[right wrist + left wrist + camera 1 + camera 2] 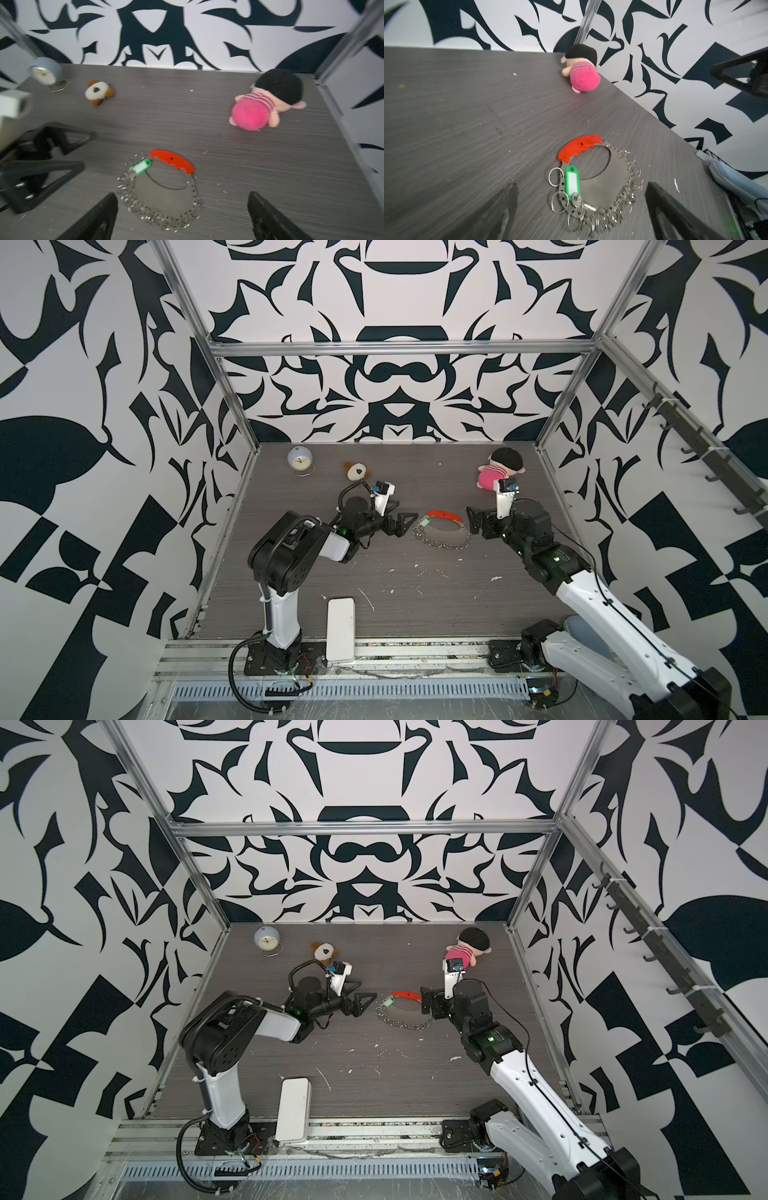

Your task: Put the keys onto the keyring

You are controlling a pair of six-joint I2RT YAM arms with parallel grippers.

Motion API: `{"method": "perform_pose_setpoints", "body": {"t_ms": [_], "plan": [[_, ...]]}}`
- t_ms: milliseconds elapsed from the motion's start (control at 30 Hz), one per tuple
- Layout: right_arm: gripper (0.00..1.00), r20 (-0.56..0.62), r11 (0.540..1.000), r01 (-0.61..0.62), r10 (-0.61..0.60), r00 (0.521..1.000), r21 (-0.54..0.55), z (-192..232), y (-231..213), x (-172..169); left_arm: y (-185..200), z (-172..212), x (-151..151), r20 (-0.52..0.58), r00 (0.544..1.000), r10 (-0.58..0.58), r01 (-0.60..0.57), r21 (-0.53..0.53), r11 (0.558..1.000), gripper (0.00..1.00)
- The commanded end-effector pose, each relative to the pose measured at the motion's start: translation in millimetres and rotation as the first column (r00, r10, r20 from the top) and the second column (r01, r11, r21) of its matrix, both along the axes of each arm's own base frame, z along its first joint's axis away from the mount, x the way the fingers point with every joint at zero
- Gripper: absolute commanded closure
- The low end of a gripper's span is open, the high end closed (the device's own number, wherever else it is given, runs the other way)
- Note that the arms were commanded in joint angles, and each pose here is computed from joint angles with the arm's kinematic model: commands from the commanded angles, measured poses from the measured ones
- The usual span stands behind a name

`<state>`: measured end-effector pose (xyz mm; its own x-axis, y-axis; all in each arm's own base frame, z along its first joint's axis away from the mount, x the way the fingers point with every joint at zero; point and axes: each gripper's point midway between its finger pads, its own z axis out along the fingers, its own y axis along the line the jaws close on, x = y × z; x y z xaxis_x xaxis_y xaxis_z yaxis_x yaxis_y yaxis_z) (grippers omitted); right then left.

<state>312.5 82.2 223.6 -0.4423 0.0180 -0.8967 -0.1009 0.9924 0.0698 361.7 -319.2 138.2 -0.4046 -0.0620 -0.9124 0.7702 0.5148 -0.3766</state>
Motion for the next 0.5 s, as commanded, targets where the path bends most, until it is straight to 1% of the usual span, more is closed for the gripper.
{"method": "perform_pose_setpoints", "body": {"t_ms": [0, 67, 100, 167, 233, 267, 300, 367, 433, 467], "plan": [[0.00, 0.098, 0.948, 0.304, -0.295, 0.951, -0.096, 10.5, -56.9, 2.0, 20.3, 19.5, 5.6, 0.058, 0.994, 0.087, -0.095, 0.143, 0.985, 0.01], [0.00, 0.161, 0.913, 0.393, -0.374, 0.914, -0.112, -3.7, -73.3, 1.3, 32.5, 23.8, 5.2, 0.067, 0.991, 0.111, -0.125, 0.263, 0.957, 0.01], [0.00, 0.190, 0.899, 0.423, -0.398, 0.898, -0.115, -10.7, -79.1, 1.2, 38.4, 24.5, 5.6, 0.074, 0.989, 0.128, -0.144, 0.302, 0.942, 0.00], [0.00, 0.232, 0.867, 0.483, -0.449, 0.863, -0.121, -24.1, -90.7, 1.3, 56.8, 27.1, 7.7, 0.088, 0.974, 0.208, -0.226, 0.355, 0.907, 0.00], [0.00, 0.210, 0.858, 0.491, -0.458, 0.864, -0.150, -33.2, -94.4, 4.1, 75.2, 30.0, 6.5, 0.121, 0.954, 0.275, -0.300, 0.388, 0.872, 0.00], [0.00, 0.193, 0.861, 0.480, -0.448, 0.873, -0.168, -38.8, -93.4, 8.6, 86.1, 31.3, 5.0, 0.147, 0.941, 0.306, -0.340, 0.409, 0.847, 0.01], [0.00, 0.182, 0.866, 0.465, -0.435, 0.882, -0.183, -43.3, -91.5, 12.7, 96.3, 33.4, 4.7, 0.178, 0.924, 0.338, -0.381, 0.423, 0.822, 0.01], [0.00, 0.167, 0.868, 0.443, -0.413, 0.895, -0.226, -54.4, -89.4, 21.4, 124.5, 39.9, 6.2, 0.242, 0.865, 0.439, -0.501, 0.434, 0.749, 0.01], [0.00, 0.166, 0.866, 0.431, -0.400, 0.901, -0.254, -65.7, -88.7, 27.7, 149.4, 47.4, 7.4, 0.286, 0.805, 0.520, -0.593, 0.415, 0.690, 0.01], [0.00, 0.173, 0.865, 0.432, -0.398, 0.901, -0.257, -71.2, -89.1, 29.8, 161.5, 53.2, 6.1, 0.302, 0.778, 0.551, -0.628, 0.397, 0.669, 0.01]]}}
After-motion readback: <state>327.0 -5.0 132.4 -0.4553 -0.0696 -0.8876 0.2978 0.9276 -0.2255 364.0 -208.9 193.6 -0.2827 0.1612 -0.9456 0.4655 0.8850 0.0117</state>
